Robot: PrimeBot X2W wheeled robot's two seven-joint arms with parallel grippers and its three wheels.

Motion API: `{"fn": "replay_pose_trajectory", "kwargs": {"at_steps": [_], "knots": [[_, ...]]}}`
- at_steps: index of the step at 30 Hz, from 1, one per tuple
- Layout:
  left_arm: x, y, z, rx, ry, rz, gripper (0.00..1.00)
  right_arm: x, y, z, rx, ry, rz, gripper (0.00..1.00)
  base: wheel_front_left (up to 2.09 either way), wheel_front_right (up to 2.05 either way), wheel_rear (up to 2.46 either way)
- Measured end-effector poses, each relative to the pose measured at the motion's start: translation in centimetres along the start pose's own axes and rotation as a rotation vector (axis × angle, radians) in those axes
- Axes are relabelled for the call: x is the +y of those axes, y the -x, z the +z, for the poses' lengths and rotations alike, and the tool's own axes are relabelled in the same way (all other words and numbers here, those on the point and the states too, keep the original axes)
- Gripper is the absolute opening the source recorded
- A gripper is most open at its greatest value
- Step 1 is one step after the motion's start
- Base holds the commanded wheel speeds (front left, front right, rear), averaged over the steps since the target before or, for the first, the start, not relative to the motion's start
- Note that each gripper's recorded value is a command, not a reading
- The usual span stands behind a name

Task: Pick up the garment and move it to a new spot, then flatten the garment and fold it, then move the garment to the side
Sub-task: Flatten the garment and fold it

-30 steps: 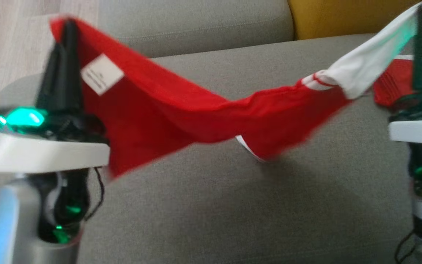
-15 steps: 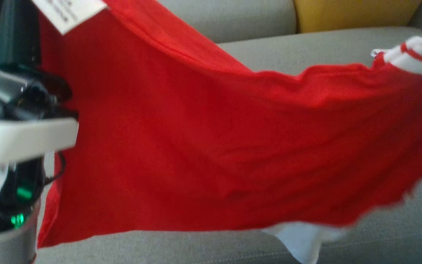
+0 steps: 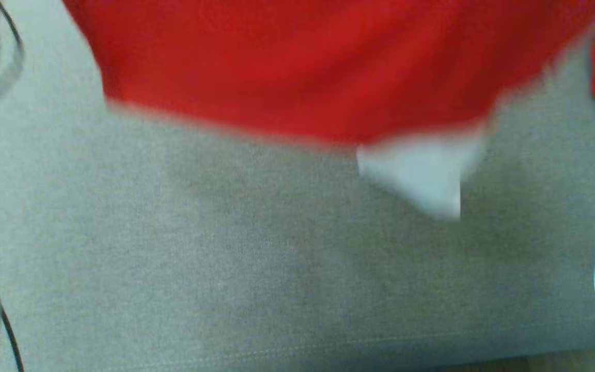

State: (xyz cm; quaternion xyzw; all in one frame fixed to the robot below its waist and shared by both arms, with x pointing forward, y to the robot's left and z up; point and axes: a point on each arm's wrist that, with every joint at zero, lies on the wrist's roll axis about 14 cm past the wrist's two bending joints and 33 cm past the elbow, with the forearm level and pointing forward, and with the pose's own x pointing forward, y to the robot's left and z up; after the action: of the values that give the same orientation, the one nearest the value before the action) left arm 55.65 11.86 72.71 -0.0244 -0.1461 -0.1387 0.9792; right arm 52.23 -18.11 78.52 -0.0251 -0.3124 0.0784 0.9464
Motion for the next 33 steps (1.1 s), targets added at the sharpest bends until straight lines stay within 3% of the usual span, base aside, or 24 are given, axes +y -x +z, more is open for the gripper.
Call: {"fn": "replay_pose_trajectory", "kwargs": {"at_steps": [5,12,16,23,27,33], "knots": [[3.2,-4.9,-2.0,0.017,-0.081,0.081,0.00,0.6,-5.1,-2.2,-0.044,0.052,-0.004,0.00,0.00,0.00,0.00],[3.1,-10.4,-2.2,-0.104,-0.163,0.050,0.00,-0.4,-8.9,-4.9,-0.013,0.160,-0.012,0.00,0.00,0.00,0.00],[4.2,-11.6,-9.5,-0.031,-0.138,0.067,0.00,0.0,-7.6,-12.7,0.135,0.115,0.009,0.00,0.00,0.00,0.00],[5.1,-9.7,-25.5,0.185,-0.087,0.088,0.00,2.5,-1.4,-25.0,0.352,0.006,0.068,0.00,0.00,0.00,0.00],[4.8,-9.4,-27.3,0.202,-0.065,0.081,0.00,3.0,-0.2,-25.8,0.360,-0.006,0.078,0.00,0.00,0.00,0.00],[4.4,-10.8,-23.0,0.115,-0.030,0.060,0.00,4.3,0.1,-23.2,0.301,-0.038,0.104,0.00,0.00,0.00,0.00]]}}
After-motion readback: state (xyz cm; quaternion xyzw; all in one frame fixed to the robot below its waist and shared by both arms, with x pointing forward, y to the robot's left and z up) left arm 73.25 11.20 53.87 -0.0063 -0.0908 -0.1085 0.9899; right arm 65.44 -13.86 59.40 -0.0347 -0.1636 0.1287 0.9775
